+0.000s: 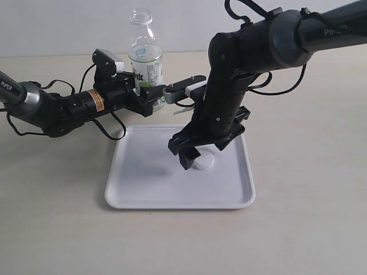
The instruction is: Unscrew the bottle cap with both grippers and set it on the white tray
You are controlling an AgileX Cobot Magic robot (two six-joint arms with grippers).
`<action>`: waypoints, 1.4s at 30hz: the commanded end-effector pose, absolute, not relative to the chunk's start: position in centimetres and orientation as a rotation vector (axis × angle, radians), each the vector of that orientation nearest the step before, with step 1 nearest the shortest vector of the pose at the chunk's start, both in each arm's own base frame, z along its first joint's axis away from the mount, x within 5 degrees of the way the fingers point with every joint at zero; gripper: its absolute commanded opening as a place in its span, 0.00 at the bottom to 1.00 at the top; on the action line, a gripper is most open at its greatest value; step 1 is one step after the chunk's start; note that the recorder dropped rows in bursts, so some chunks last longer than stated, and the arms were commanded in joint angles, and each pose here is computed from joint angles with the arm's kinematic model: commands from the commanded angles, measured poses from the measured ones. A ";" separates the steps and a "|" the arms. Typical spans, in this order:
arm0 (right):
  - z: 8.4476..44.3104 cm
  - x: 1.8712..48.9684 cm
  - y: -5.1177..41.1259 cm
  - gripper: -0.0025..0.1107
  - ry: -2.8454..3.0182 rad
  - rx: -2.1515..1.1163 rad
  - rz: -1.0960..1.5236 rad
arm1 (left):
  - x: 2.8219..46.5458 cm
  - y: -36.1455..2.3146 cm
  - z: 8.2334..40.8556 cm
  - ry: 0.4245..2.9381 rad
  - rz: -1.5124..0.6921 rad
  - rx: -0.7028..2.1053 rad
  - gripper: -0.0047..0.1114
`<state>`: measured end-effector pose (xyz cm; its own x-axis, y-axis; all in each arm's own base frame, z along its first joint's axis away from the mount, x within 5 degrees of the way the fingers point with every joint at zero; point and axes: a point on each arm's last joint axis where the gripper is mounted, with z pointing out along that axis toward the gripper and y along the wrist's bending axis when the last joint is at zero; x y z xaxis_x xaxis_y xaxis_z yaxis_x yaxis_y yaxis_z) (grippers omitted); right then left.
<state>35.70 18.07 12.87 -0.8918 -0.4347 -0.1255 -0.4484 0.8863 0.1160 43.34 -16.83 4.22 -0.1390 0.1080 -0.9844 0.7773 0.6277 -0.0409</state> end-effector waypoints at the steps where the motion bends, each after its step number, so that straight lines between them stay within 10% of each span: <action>1: 16.0 35.3 17.8 0.71 2.890 -0.718 0.222 | 43.1 -17.0 3.9 1.646 -0.685 0.755 0.04; 7: 18.5 35.0 17.7 0.71 2.825 -0.712 0.228 | 43.1 -16.9 3.8 1.653 -0.681 0.756 0.09; 18: 18.6 35.0 17.7 0.71 2.826 -0.714 0.229 | 43.1 -16.9 3.8 1.654 -0.680 0.749 0.85; 42: 18.6 35.0 17.7 0.71 2.825 -0.713 0.229 | 43.2 -16.5 4.7 1.696 -0.682 0.801 0.86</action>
<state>35.12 17.77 18.34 -0.8654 -0.4390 -0.2418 -0.4733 0.8745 0.1063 43.04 -16.77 3.91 -0.1692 0.1655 -0.9716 0.7966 0.6035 -0.0359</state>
